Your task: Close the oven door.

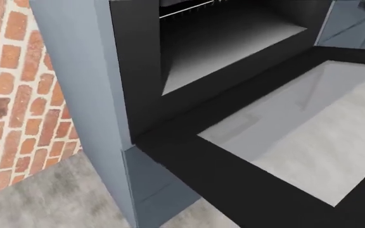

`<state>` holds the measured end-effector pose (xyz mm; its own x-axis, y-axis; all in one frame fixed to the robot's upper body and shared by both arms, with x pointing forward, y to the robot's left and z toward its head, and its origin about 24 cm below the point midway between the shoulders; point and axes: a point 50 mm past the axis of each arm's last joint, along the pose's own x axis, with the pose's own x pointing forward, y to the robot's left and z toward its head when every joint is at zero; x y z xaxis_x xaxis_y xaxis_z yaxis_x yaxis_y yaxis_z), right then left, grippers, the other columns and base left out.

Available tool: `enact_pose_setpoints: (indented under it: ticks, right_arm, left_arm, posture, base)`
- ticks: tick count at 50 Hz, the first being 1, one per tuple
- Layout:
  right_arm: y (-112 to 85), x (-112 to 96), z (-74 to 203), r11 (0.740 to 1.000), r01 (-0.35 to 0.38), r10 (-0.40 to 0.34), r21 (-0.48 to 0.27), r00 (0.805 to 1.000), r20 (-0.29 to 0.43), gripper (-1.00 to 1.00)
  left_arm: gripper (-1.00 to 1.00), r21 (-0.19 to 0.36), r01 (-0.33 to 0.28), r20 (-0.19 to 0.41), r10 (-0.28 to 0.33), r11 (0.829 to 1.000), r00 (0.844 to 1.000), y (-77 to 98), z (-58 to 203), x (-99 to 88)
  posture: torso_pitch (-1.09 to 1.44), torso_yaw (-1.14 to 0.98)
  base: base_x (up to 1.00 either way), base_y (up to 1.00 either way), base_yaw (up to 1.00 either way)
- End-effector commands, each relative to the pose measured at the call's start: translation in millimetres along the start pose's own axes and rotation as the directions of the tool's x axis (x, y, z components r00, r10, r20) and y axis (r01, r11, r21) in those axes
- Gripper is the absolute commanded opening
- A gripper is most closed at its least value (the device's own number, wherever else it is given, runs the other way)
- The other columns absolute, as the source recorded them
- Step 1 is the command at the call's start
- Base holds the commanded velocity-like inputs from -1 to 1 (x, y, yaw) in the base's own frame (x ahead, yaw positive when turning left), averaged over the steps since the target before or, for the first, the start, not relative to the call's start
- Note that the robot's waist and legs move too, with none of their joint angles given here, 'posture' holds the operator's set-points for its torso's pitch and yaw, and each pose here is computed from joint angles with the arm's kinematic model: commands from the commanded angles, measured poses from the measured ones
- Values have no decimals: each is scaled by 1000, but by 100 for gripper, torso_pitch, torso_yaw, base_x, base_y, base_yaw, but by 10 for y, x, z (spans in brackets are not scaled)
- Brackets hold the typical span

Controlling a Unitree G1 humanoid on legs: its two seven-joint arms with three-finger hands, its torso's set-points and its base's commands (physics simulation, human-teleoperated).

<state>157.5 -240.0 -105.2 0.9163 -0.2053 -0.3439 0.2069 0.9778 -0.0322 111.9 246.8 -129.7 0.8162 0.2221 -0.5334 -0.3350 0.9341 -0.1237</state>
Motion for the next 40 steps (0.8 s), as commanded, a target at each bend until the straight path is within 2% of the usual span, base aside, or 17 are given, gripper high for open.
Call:
enact_pose_setpoints:
  ticks: [1, 40]
  right_arm:
    - [-52, 40, 87, 1000, 14, -13, -8, 999, 51, 100]
    - [-37, 50, 90, 1000, 6, -6, 10, 999, 51, 100]
  left_arm:
    - [100, 10, 9, 39, -9, 1000, 999, -3, 70, 32]
    - [100, 11, 10, 39, -11, 1000, 999, -6, 67, 30]
  posture:
    - [0, 0]
    - [0, 0]
  base:
    - [-22, 0, -52]
    - [-21, 0, -47]
